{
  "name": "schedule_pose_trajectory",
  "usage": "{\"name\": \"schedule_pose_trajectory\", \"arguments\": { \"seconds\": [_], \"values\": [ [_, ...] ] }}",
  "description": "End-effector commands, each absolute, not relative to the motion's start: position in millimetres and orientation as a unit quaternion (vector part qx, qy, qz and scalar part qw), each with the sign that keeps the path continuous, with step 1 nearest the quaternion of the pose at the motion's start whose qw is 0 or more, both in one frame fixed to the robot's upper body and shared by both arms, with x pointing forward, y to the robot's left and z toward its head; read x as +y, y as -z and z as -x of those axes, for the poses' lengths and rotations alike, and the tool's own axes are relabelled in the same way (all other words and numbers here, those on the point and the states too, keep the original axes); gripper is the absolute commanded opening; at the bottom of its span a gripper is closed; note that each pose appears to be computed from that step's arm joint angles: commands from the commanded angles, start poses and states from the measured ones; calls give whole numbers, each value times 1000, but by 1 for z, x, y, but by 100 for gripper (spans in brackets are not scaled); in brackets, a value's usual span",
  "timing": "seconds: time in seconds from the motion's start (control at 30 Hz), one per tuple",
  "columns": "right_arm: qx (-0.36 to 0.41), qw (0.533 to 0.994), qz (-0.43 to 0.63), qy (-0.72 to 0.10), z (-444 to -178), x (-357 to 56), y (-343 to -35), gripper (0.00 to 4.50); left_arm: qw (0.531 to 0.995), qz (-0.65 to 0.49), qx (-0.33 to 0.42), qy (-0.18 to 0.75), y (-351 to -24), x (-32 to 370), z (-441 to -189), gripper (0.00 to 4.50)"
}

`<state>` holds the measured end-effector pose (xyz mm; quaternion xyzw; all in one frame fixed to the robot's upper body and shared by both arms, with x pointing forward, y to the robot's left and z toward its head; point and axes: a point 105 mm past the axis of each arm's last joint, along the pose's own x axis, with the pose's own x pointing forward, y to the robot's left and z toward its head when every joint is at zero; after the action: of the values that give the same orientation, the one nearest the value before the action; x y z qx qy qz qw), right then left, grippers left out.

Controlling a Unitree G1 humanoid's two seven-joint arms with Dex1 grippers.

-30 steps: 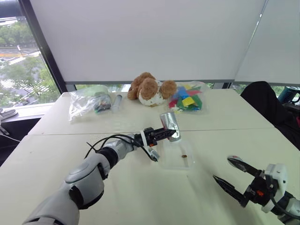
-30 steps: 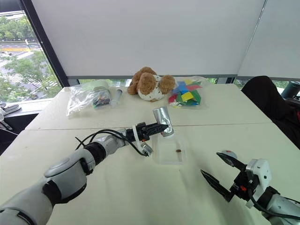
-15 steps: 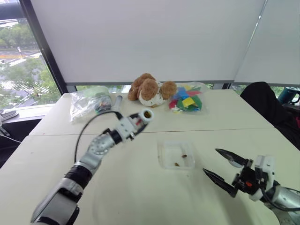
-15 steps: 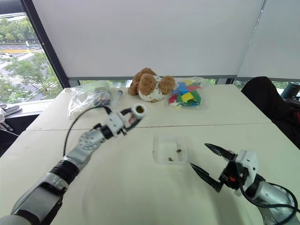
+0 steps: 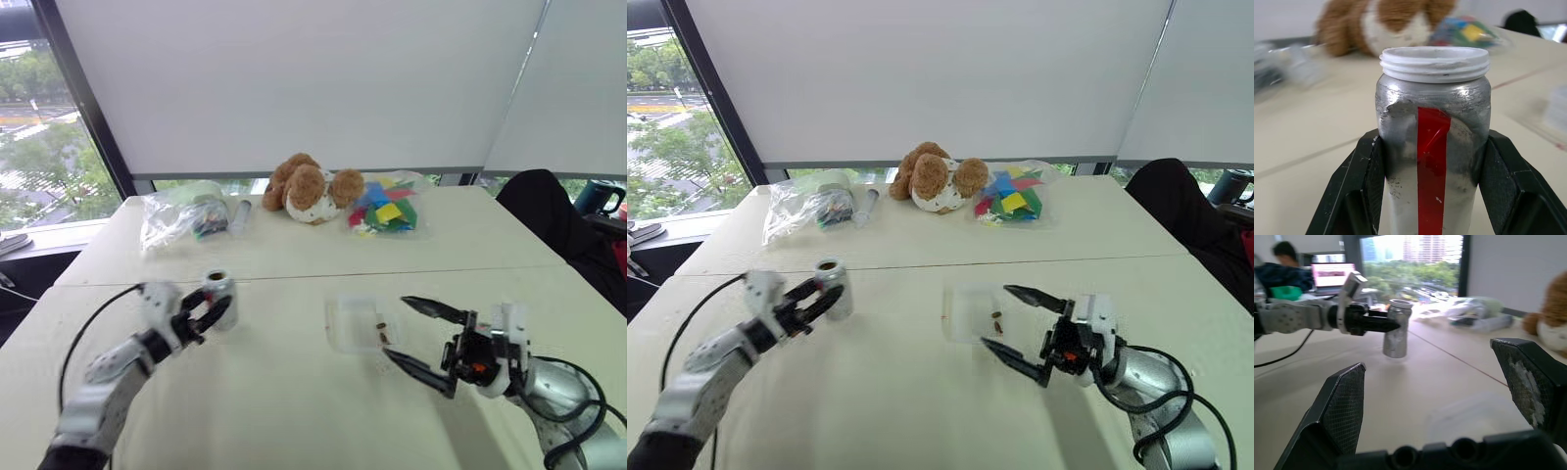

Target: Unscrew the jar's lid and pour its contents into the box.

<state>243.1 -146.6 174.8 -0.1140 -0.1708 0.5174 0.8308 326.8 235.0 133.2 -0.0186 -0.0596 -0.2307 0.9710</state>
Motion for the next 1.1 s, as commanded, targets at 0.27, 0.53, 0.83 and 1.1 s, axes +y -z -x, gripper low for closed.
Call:
{"name": "schedule_pose_trajectory", "arguments": {
  "seconds": [0.27,0.53,0.83,1.1],
  "values": [
    [-197,815,133,-528,-235,-153,-178,445,990,32,-137,-12,-134,340,-281,203],
    [-184,833,142,-503,-237,-174,-170,445,992,11,-123,-33,-104,339,-281,203],
    [-176,838,152,-494,-237,-184,-169,450,991,21,-127,-45,-97,345,-276,346],
    [-143,853,163,-474,-232,-199,-166,450,995,6,-97,-28,-95,346,-265,444]
  ]
}}
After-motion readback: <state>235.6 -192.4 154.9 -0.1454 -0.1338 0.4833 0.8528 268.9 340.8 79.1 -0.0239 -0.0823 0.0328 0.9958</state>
